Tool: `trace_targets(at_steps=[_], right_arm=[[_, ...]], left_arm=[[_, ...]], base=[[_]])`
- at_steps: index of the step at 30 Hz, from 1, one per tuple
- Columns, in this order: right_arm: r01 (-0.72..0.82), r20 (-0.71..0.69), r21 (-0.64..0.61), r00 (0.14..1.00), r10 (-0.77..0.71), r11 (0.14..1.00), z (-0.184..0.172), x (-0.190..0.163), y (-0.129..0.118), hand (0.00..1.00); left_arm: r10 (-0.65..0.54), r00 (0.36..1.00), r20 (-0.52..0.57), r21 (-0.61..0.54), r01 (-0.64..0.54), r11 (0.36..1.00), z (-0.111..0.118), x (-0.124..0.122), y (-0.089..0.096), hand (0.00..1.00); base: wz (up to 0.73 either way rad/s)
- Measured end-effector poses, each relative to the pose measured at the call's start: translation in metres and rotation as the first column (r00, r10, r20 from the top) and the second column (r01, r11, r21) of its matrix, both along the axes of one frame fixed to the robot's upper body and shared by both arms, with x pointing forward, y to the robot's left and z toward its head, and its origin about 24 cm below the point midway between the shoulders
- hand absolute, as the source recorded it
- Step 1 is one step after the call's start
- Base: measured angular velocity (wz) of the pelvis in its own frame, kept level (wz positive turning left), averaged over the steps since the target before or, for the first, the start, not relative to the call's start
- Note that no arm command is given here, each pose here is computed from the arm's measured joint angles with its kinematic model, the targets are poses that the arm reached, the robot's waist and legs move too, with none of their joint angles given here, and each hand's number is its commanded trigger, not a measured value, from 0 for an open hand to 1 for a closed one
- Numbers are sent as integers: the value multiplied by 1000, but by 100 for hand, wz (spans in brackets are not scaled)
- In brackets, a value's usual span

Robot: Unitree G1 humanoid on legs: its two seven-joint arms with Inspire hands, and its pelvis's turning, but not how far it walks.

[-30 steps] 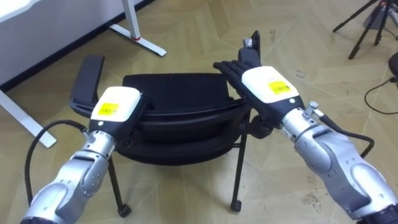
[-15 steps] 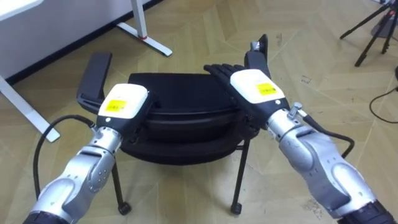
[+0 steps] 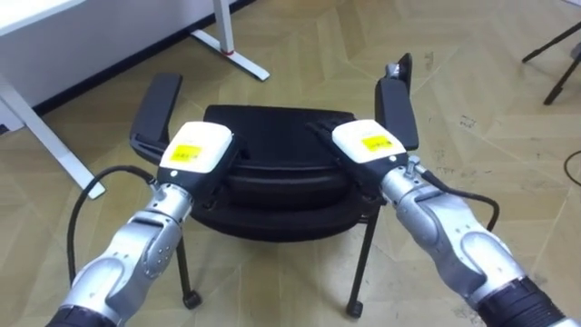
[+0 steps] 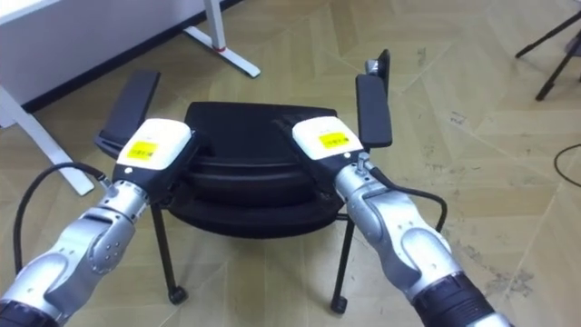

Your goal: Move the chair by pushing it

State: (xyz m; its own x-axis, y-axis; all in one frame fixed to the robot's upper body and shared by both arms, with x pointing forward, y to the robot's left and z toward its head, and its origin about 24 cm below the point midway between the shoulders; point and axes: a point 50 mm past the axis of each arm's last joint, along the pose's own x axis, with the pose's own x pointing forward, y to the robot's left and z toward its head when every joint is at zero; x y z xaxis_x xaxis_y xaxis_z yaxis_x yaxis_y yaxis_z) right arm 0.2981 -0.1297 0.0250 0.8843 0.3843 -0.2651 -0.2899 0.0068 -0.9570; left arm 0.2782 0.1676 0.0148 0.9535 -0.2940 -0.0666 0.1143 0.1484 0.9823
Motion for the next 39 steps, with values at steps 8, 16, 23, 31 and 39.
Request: trace_targets(at_steps=[8, 16, 23, 31, 39], right_arm=[[21, 34, -5, 999, -21, 1000, -11, 6, -8, 0], [32, 62, 5, 998, -33, 999, -17, 5, -9, 0], [35, 82, 3, 996, -35, 999, -19, 4, -12, 100], [7, 105, -42, 994, -3, 999, -21, 3, -18, 100], [0, 151, -56, 988, 9, 998, -25, 0, -21, 100]], left_arm=[[-3, 1000, -18, 8, 3, 1000, 1, 3, -3, 100], [-2, 999, -48, 13, 2, 1000, 0, 5, -5, 100], [-5, 998, -59, 12, 6, 1000, 2, 7, -7, 100], [-9, 998, -63, 10, 9, 1000, 2, 8, -8, 100], [-7, 998, -68, 6, 8, 1000, 0, 8, -8, 100]], base=[[7], [6], [3], [0], [0]])
